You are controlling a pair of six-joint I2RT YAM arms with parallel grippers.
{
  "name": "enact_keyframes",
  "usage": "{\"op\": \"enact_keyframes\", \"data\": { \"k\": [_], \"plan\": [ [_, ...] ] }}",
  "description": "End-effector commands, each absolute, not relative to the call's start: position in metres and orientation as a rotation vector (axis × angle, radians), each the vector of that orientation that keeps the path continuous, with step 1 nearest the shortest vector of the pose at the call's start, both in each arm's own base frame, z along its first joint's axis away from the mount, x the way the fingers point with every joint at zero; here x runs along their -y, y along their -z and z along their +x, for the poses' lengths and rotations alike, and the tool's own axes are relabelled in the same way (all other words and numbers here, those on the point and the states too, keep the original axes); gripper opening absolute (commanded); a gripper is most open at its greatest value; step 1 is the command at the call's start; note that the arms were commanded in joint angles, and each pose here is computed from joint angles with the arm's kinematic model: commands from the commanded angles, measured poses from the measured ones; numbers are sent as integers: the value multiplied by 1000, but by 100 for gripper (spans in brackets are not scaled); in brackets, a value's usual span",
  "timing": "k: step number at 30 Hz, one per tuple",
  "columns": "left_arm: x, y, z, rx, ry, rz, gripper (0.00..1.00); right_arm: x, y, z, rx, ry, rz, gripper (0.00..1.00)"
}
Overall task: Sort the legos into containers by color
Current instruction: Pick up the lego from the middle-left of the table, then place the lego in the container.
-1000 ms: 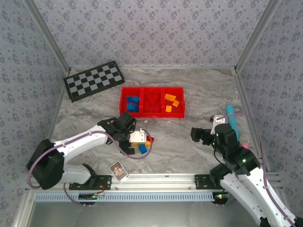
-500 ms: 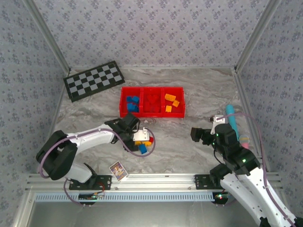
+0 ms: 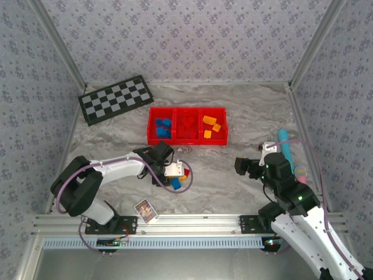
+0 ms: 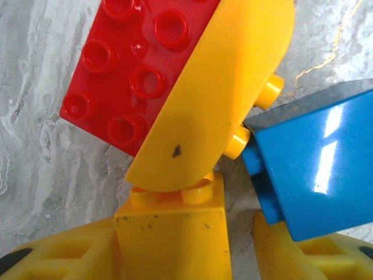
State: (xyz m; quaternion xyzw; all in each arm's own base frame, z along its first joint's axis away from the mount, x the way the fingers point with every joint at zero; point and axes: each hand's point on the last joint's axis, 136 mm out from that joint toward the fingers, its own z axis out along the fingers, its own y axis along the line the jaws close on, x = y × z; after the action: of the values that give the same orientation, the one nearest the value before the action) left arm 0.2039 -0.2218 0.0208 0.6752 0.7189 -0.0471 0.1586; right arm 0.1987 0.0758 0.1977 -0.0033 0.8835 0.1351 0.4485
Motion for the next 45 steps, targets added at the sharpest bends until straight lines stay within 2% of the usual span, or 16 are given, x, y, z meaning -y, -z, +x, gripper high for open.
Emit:
{"op": "enact_keyframes", "data": {
  "k": [1,5,9,15,18,24,31,39,45],
  "plan": [
    [222,-16,216,-2036,75,1924,43,-77,-200,200,-2170,-349,1,100],
    [220,-16,220,-2016,36,1931,26,-76,-199,200,-2172,-349,4,100],
    [219,-22,229,-1986,-19,1903,15,-76,-200,200,-2170,-347,4,100],
    [227,-56,248,-1966,-14,1692,9,-76,-200,200,-2171,-348,5,100],
    [229,-82,262,-1951,-2,1556,0,-77,-199,200,-2171,-349,3,100],
    [237,-144,290,-1901,9,1294,0,-77,-199,200,-2172,-347,1,100],
    [279,-206,330,-1864,126,1106,0,-76,-198,200,-2174,-340,3,100],
    [353,-201,367,-1899,236,1135,1,-75,-199,198,-2182,-331,1,100],
    [400,-171,384,-1958,277,1158,0,-74,-197,198,-2182,-321,0,100]
  ]
}}
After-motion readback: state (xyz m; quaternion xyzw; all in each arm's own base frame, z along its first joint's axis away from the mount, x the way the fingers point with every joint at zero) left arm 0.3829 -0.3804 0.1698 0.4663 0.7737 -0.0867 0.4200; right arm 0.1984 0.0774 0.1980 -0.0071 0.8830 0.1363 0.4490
